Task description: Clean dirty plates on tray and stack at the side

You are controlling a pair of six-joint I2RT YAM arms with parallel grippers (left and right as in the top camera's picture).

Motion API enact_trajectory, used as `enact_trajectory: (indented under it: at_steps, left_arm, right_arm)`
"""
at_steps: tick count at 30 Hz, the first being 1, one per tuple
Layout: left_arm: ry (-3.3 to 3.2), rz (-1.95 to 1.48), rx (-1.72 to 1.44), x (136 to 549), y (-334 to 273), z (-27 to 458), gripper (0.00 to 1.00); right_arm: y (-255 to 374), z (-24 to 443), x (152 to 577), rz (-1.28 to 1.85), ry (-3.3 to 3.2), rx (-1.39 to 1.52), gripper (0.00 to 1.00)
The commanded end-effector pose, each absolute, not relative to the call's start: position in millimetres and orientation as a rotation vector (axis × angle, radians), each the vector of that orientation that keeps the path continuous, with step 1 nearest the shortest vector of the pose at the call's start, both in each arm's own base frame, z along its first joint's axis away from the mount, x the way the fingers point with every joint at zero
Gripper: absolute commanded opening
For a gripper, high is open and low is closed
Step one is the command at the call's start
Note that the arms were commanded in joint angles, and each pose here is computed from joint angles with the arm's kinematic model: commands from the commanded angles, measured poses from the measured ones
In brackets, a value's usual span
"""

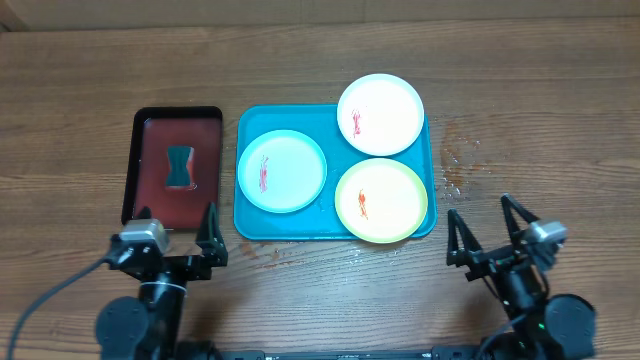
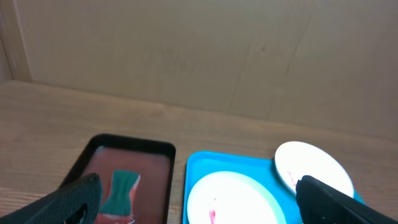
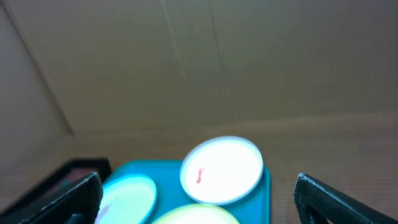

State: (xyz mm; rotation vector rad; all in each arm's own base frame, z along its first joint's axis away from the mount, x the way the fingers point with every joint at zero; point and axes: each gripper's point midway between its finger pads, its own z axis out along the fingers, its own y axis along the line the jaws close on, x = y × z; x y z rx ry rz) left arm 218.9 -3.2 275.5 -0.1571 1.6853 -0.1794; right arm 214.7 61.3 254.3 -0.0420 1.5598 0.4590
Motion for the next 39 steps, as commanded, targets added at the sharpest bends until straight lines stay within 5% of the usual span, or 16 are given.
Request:
enact_trajectory:
  at_steps: [1, 17, 34, 39]
  left_arm:
    - [1.681, -0.182, -0.137, 217.6, -5.2, 322.6, 1.0]
    - [2.227, -0.169, -0.13, 235.2, -9.8, 392.4, 1.0]
    - [2.566, -0.294, -0.137, 291.3, -24.7, 369.3, 1.0]
    - [2.627, -0.261, -0.16, 306.1, -19.5, 351.7, 1.0]
  right_arm:
    - [60.8, 297.3, 206.3, 0.454, 1.543, -0.059, 1.0]
    - [66.8, 374.3, 238.1, 0.438, 2.023, -0.015, 1.0]
    - [114.0, 312.5, 305.0, 0.671, 2.595, -0.049, 1.0]
    - [138.8, 287.2, 332.6, 0.777, 2.649, -0.057, 0.85]
